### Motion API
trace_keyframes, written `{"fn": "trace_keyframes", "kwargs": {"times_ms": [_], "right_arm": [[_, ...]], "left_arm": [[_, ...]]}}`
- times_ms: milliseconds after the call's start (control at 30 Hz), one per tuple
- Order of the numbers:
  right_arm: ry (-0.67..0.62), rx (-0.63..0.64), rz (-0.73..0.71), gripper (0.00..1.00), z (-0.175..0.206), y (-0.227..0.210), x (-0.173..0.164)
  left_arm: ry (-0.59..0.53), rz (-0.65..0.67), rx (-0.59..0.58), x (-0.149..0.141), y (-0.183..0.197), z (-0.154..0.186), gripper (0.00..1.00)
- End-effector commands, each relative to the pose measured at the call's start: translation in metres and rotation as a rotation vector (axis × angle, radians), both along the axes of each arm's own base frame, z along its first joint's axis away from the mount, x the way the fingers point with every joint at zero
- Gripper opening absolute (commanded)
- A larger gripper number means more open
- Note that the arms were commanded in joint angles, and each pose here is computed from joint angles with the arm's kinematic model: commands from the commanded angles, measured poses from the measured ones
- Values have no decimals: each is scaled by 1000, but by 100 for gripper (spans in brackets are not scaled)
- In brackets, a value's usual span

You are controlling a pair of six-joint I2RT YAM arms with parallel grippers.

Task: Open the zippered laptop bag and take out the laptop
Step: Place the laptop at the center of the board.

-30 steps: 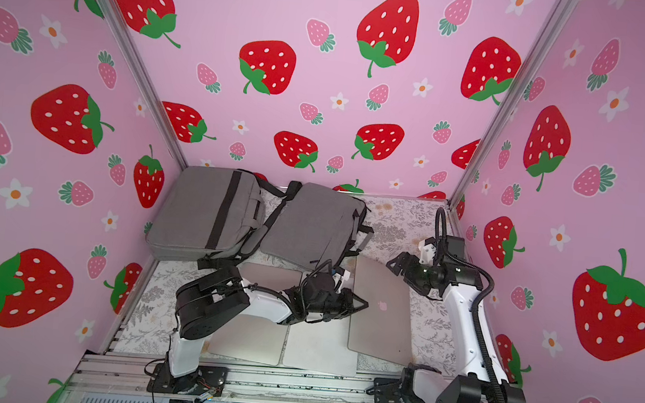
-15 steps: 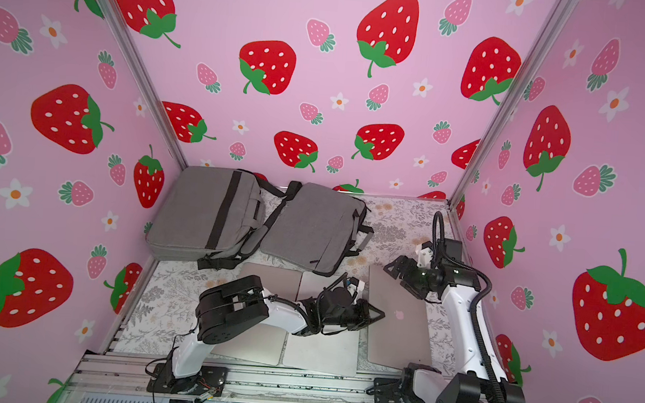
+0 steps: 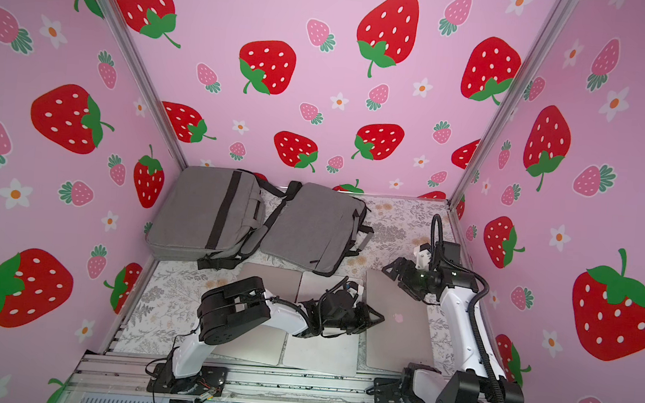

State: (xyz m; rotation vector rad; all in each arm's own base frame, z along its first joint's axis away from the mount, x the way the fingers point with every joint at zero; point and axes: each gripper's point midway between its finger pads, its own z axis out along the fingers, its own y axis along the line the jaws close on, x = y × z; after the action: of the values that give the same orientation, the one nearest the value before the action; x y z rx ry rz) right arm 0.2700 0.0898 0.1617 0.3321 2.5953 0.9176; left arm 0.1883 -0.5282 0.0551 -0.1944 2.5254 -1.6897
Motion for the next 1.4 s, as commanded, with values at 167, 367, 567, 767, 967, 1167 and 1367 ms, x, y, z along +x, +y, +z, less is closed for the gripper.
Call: {"fn": "trace_keyframes", "kwargs": {"times_ms": [167,367,567,767,967,1167,1367], "right_arm": [[-8,20,3,81,-3,2,-1],[-13,10,1,82,-3,1,-1],[-9,2,1,82,-7,-1,-3],[-10,4,0,82,-9,-2,-2],[-6,5,-1,82,-11,-4,-3],[-4,16,2,82,-13,-4,-3],[-1,30,11,82,-14,-2,-2]], "left_arm": [[-2,-40,-10,-3,-3,28,41],[4,-88,61,-1,2,19,45],[-28,-101,118,4,14,22,46],[-44,-134,137,7,13,26,40],[-29,-159,135,6,3,21,30],[-26,-180,128,5,-6,20,24],[-13,-176,131,5,-6,17,25]]}}
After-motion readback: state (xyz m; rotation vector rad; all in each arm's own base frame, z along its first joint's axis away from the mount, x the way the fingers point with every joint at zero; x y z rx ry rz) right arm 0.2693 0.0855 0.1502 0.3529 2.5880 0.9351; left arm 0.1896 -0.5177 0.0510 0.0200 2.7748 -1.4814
